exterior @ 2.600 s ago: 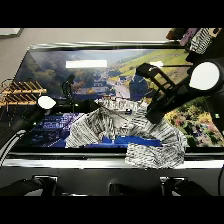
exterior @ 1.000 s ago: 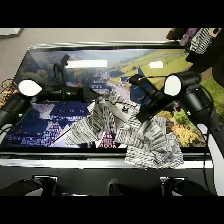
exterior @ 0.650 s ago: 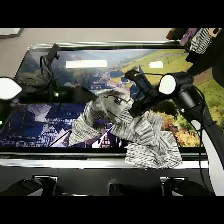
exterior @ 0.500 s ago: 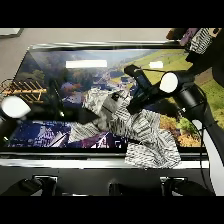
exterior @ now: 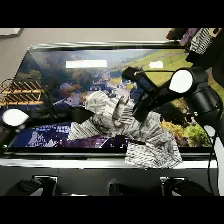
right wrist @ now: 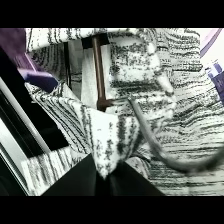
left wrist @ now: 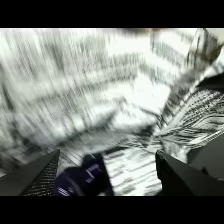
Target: Fold the clothes and pants, and hang the long-sleeved shirts on hangers.
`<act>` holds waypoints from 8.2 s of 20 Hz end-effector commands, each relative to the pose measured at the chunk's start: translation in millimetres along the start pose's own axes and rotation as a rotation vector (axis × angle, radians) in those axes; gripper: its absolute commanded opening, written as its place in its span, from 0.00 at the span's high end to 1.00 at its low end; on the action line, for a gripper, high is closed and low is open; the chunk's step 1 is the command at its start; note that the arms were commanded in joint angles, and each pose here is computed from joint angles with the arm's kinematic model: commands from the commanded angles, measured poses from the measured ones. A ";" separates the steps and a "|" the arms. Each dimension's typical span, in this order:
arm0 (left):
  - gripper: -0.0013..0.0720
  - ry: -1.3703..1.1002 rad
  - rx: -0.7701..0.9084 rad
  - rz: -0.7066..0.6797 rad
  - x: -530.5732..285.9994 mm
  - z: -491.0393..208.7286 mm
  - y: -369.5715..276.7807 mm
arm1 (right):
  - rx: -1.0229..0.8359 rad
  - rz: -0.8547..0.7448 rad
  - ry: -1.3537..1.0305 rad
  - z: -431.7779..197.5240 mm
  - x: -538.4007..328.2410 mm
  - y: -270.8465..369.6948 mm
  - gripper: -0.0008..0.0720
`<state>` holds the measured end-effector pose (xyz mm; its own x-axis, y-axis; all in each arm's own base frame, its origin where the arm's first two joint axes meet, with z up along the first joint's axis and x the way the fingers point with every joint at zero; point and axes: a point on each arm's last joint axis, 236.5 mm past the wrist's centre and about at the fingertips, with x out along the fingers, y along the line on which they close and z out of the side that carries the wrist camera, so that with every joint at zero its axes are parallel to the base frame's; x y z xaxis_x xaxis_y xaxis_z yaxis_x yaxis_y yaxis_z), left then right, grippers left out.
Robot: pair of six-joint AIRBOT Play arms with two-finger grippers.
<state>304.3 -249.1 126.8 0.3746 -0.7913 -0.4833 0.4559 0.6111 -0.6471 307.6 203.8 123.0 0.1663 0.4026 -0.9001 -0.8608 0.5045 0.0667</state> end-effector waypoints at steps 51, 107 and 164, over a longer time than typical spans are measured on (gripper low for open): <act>0.95 0.183 0.828 -0.093 11.2 -30.4 -4.4 | -0.071 0.102 -0.191 -50.9 9.3 -95.4 0.21; 0.06 -0.301 0.179 0.137 -41.6 110.0 5.3 | 1.437 -1.811 -0.481 -249.9 -448.8 -118.5 0.96; 0.26 -0.198 0.187 0.081 -1.7 83.3 -8.6 | 1.564 -2.121 -1.126 -455.7 -606.9 -165.1 0.95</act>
<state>366.8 -250.9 182.9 0.5583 -0.7315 -0.3914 0.5526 0.6798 -0.4822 129.8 -469.3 466.7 0.1463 -0.9891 0.0177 0.8673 0.1369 0.4786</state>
